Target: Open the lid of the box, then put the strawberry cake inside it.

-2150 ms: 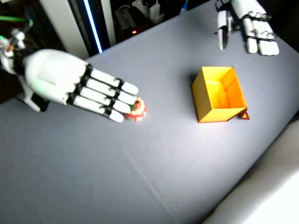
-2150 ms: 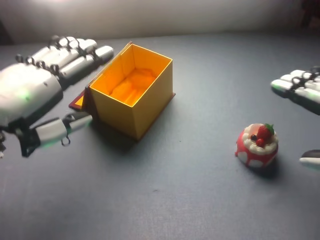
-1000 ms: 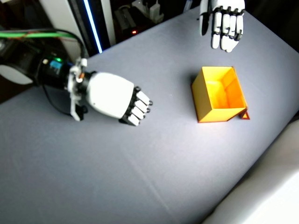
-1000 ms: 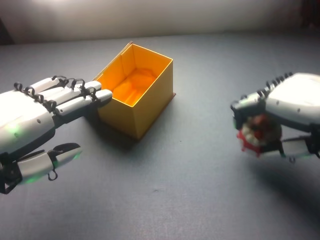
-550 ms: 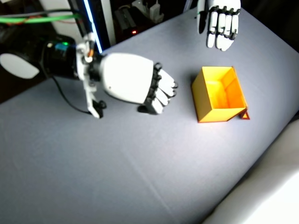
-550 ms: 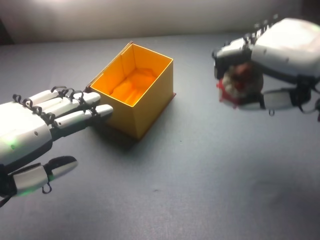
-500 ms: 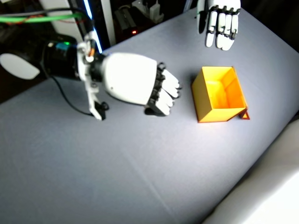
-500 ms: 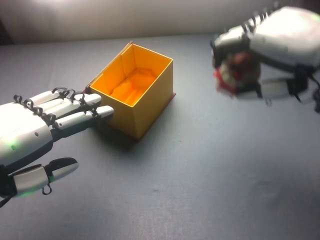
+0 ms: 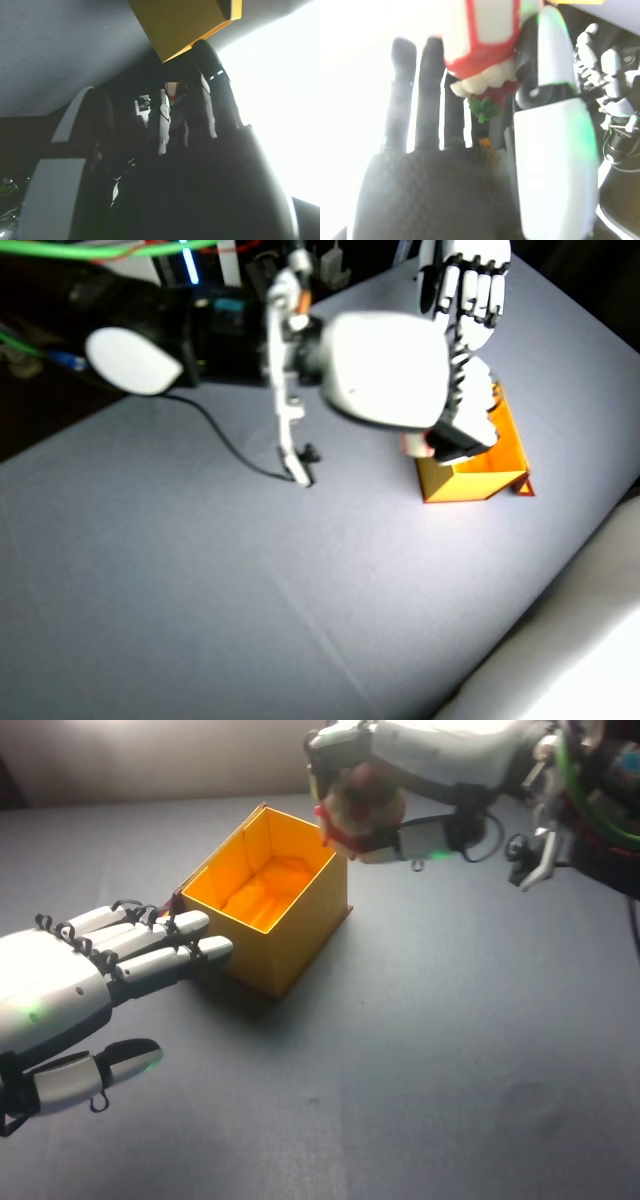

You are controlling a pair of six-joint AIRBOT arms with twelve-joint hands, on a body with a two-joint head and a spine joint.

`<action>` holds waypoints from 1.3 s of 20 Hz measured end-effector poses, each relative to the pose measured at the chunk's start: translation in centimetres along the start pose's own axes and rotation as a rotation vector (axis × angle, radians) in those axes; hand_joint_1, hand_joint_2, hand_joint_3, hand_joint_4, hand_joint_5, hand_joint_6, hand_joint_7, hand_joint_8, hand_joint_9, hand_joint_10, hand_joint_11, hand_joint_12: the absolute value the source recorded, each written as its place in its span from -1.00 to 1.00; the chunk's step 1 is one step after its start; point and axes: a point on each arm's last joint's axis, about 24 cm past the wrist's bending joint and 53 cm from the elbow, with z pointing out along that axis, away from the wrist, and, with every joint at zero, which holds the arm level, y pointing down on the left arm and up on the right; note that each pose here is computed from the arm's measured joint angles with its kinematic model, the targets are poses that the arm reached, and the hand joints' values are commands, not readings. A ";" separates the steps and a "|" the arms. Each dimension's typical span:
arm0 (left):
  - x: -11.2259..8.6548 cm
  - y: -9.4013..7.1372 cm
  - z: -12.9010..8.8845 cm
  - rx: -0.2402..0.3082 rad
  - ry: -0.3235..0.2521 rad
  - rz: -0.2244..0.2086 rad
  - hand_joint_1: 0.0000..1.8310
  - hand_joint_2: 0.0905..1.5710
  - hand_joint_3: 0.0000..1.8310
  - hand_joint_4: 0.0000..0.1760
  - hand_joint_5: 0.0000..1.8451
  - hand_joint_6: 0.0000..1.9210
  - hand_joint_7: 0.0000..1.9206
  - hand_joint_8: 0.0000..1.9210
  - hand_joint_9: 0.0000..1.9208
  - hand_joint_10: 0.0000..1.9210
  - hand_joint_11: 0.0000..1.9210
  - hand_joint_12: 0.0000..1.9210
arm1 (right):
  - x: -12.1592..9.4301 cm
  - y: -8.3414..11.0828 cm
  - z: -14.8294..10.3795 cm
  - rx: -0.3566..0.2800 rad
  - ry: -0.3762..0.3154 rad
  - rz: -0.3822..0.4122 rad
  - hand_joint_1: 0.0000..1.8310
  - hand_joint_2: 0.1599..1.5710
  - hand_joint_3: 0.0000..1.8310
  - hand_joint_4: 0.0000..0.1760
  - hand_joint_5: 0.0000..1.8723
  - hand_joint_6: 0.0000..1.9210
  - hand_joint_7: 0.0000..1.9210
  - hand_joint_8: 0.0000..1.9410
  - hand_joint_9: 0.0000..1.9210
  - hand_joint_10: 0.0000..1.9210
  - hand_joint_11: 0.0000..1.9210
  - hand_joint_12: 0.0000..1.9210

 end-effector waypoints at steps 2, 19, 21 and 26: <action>0.5 0.4 0.2 -0.002 0.016 -0.001 -0.29 0.84 -1.00 -0.22 -0.90 -1.00 -0.98 -1.00 -0.88 -0.99 -1.00 0.01 | 0.9 0.1 1.2 0.002 0.011 0.009 0.46 0.54 -1.00 -1.00 -0.33 0.35 -0.21 0.42 -0.25 0.64 -0.41 0.80; 1.7 0.5 1.5 0.013 0.067 -0.005 -0.52 0.90 -1.00 -0.34 -0.81 -0.99 -0.99 -1.00 -0.88 -0.98 -1.00 0.24 | 4.1 0.1 6.0 0.060 0.092 0.032 0.45 0.59 -1.00 -1.00 -0.52 0.61 -0.26 0.44 -0.23 0.63 -0.68 0.65; 1.7 0.5 1.5 0.012 0.068 -0.006 -0.47 0.90 -1.00 -0.32 -0.82 -1.00 -1.00 -1.00 -0.91 -0.99 -1.00 0.16 | 4.2 0.0 6.0 0.064 0.095 0.031 0.10 0.48 -1.00 -1.00 -0.69 -0.71 -0.63 -0.76 -0.65 -0.40 -0.96 0.62; 1.8 0.4 1.7 0.017 0.067 -0.012 -0.40 0.89 -1.00 -0.46 -0.81 -1.00 -0.98 -1.00 -0.91 -0.99 -1.00 0.06 | 4.5 0.2 6.0 0.063 0.105 0.025 -0.04 0.46 -1.00 -1.00 -0.84 -1.00 -0.89 -1.00 -0.85 -0.98 -1.00 0.23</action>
